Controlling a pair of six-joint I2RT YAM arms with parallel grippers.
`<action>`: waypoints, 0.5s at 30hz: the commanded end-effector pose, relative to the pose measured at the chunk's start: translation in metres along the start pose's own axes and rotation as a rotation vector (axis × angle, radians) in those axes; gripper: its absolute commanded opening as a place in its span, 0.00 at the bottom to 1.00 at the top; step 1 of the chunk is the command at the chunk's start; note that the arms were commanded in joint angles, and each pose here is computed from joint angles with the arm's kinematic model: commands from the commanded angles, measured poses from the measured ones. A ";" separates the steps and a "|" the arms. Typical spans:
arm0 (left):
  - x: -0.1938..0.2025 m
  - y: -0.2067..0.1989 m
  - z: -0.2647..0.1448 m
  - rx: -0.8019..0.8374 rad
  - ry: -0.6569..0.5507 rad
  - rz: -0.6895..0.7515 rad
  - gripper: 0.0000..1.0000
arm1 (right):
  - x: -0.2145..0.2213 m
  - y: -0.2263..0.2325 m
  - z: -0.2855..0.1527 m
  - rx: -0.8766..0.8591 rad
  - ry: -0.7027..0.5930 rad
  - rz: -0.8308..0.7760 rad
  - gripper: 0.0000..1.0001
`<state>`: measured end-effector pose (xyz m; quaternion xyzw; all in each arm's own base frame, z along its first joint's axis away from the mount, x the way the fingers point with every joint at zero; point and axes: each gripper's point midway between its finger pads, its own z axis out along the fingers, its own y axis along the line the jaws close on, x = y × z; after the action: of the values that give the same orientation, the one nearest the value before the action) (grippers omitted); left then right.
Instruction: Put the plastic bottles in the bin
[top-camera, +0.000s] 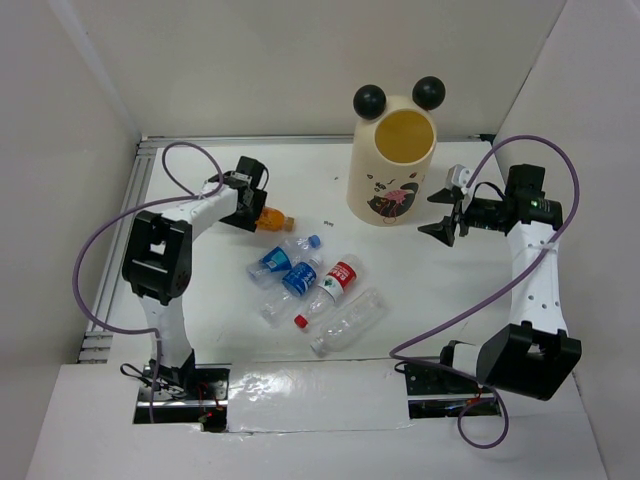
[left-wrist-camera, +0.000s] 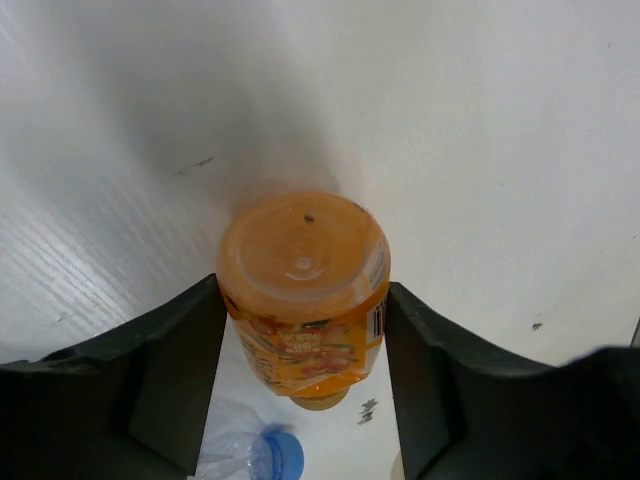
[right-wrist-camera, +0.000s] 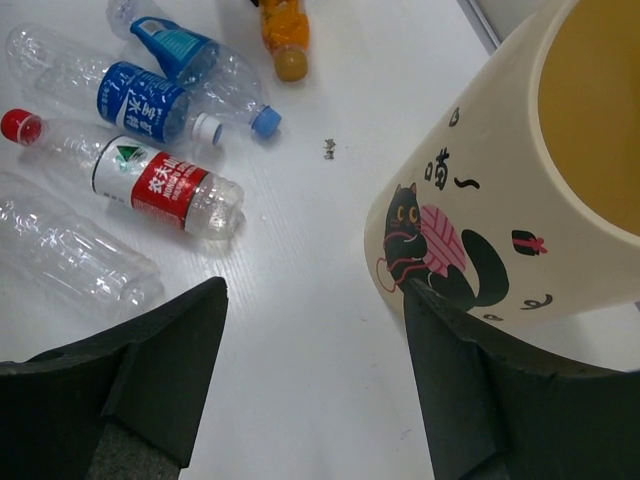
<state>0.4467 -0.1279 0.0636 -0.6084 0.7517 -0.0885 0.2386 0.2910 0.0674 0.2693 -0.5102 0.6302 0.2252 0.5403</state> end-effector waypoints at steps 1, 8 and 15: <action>-0.005 -0.003 0.004 -0.013 -0.008 0.026 0.67 | -0.009 0.006 -0.005 0.006 -0.004 -0.017 0.77; -0.006 0.004 -0.011 0.062 0.007 0.162 0.36 | -0.004 0.009 -0.005 0.013 0.005 -0.016 0.67; 0.018 -0.049 -0.087 0.417 0.088 0.473 0.00 | 0.005 0.001 -0.007 0.056 0.015 0.021 0.58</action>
<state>0.4352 -0.1364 0.0829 -0.4731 0.8314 -0.1235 0.2639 0.2845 0.0648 0.2604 -0.4975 0.6443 0.2254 0.5353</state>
